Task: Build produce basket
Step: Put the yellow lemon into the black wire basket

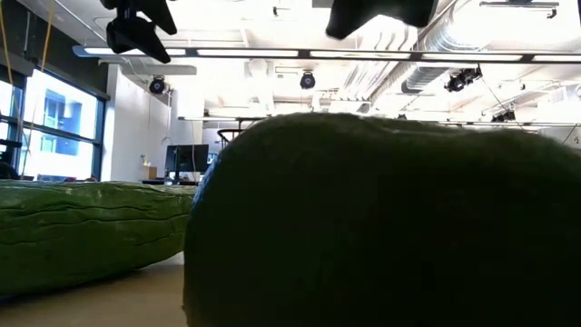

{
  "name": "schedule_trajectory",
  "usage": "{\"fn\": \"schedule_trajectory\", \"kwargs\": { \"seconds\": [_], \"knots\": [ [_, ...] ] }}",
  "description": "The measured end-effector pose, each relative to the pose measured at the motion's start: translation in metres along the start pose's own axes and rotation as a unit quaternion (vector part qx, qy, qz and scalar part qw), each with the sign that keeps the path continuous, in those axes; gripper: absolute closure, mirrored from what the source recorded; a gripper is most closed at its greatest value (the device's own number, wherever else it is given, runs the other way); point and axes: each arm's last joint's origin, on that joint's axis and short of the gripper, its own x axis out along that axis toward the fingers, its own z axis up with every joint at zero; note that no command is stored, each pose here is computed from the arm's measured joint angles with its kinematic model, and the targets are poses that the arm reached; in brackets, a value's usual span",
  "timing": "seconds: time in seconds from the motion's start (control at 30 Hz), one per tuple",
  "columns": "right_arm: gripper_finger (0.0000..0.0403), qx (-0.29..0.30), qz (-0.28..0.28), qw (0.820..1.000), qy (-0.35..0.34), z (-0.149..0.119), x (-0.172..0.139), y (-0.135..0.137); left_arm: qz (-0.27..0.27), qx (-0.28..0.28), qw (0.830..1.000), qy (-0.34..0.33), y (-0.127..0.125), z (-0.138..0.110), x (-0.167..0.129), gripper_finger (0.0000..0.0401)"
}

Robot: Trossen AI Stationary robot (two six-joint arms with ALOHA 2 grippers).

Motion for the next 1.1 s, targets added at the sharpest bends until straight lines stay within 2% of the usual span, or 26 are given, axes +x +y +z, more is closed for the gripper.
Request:
{"fn": "schedule_trajectory", "kwargs": {
  "seconds": [0.23, 0.57, 0.9, 1.1],
  "knots": [
    [0.0096, -0.038, 0.006, 0.999, 0.016, -0.007, 0.028, 0.001, 0.0, 0.0, 1.0, 0.0, 0.0, 0.0, 0.0, 0.0146],
    [0.0096, -0.045, 0.003, 0.999, 0.032, -0.017, 0.059, -0.001, 0.005, 0.001, 1.0, 0.005, 0.001, -0.003, 0.003, 0.0146],
    [0.0096, -0.044, 0.0, 0.999, 0.032, -0.018, 0.07, -0.004, 0.02, -0.012, 0.999, 0.026, 0.006, -0.013, 0.015, 0.0146],
    [0.0096, -0.054, -0.022, 0.998, 0.03, -0.016, 0.071, -0.011, 0.02, -0.018, 0.999, 0.027, 0.007, -0.013, 0.015, 0.0146]
  ]
}}
